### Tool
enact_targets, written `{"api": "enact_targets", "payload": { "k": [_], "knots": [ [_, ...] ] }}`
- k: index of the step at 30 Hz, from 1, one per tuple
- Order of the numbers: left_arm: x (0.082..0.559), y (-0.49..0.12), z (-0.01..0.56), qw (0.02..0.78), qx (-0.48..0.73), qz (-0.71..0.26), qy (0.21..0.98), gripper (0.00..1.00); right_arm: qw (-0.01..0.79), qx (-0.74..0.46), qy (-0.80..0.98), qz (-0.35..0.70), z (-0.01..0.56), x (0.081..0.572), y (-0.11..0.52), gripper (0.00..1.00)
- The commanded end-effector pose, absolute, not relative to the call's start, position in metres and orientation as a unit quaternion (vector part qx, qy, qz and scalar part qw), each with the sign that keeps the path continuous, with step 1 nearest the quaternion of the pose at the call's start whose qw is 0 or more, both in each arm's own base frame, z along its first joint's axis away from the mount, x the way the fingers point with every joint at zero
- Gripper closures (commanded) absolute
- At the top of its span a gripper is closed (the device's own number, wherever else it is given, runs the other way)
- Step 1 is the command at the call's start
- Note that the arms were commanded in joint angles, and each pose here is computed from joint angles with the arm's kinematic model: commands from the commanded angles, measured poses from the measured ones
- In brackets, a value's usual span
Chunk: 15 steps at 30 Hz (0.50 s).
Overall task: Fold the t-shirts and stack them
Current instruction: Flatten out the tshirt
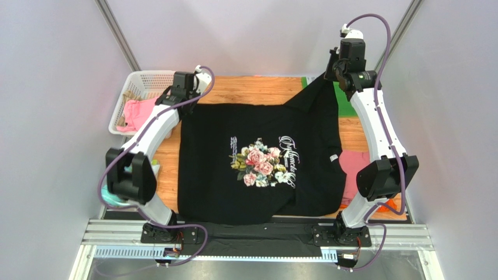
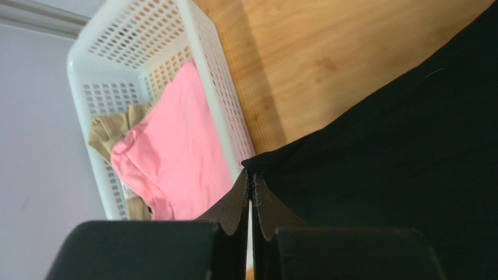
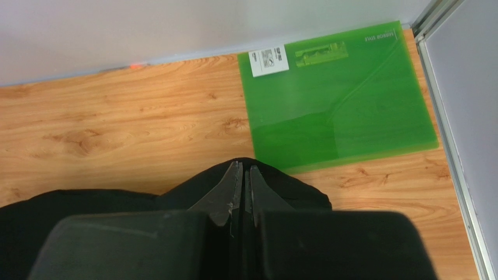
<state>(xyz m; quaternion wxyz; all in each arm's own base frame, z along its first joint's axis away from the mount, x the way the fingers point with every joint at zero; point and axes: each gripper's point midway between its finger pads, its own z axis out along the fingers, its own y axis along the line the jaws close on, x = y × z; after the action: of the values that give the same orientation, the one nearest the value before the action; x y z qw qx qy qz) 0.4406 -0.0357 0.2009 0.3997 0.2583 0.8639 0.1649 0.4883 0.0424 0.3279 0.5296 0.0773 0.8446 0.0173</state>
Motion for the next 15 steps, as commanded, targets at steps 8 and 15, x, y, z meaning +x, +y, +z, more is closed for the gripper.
{"api": "enact_targets", "payload": {
  "k": [8, 15],
  "knots": [
    [0.541, -0.001, 0.216, 0.429, 0.203, 0.25, 0.844, 1.0, 0.586, 0.104, 0.802, 0.049, 0.363, 0.521, 0.025, 1.0],
    [0.563, 0.004, 0.196, 0.417, 0.202, 0.26, 0.847, 1.0, 0.566, 0.118, 0.813, 0.063, 0.335, 0.548, 0.019, 1.0]
  ]
}}
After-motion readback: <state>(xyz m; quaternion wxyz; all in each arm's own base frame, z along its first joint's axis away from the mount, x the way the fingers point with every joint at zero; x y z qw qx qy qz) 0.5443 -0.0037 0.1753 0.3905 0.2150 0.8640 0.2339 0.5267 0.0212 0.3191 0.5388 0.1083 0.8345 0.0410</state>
